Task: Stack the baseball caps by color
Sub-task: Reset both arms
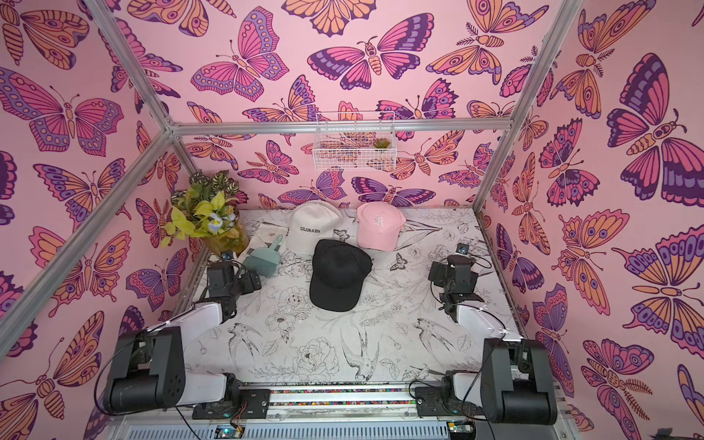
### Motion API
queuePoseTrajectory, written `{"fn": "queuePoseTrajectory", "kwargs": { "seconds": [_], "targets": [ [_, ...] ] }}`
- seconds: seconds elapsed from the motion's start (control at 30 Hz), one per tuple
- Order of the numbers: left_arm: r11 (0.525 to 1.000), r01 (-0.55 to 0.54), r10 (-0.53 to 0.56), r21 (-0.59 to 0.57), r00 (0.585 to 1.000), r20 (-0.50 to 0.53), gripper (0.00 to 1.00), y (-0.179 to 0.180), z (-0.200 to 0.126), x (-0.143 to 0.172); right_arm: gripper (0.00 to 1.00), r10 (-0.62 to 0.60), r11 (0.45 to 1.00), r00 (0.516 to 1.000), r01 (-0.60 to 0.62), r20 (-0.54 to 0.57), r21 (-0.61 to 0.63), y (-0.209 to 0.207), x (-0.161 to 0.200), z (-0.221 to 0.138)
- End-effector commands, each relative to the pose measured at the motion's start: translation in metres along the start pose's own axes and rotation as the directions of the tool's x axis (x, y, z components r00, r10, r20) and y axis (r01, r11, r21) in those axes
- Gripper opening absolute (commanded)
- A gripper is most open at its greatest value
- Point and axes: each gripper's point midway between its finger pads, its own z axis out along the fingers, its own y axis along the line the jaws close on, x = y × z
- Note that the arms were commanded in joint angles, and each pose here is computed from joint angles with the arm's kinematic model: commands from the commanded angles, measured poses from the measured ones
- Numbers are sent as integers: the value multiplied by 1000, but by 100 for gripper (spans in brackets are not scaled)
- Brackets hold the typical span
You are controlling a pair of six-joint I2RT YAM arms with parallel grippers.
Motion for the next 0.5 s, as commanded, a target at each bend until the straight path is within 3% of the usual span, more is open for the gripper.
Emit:
{"fn": "queuePoseTrajectory", "kwargs": {
  "seconds": [0.0, 0.17, 0.23, 0.3, 0.37, 0.47],
  "targets": [
    [993, -54, 34, 108, 983, 182, 100, -19, -1, -32, 99, -32, 999, 998, 34, 61, -32, 5, -5, 6],
    [968, -105, 57, 227, 976, 209, 100, -37, 7, -26, 99, -40, 989, 994, 53, 98, -141, 25, -6, 10],
    [971, -123, 73, 205, 969, 235, 100, -37, 2, -19, 99, -32, 984, 991, 53, 127, -167, 29, -8, 9],
    [969, -144, 68, 202, 937, 343, 100, -38, -4, -15, 99, -29, 979, 988, 58, 149, -193, 33, -10, 7],
    [992, -67, 35, 109, 963, 267, 100, -20, 0, -11, 99, -34, 975, 984, 71, 173, -212, 37, -10, 5],
    [996, -63, 39, 64, 948, 315, 100, -18, 2, -22, 99, -50, 964, 978, 101, 204, -245, 43, -7, 6]
  ]
}}
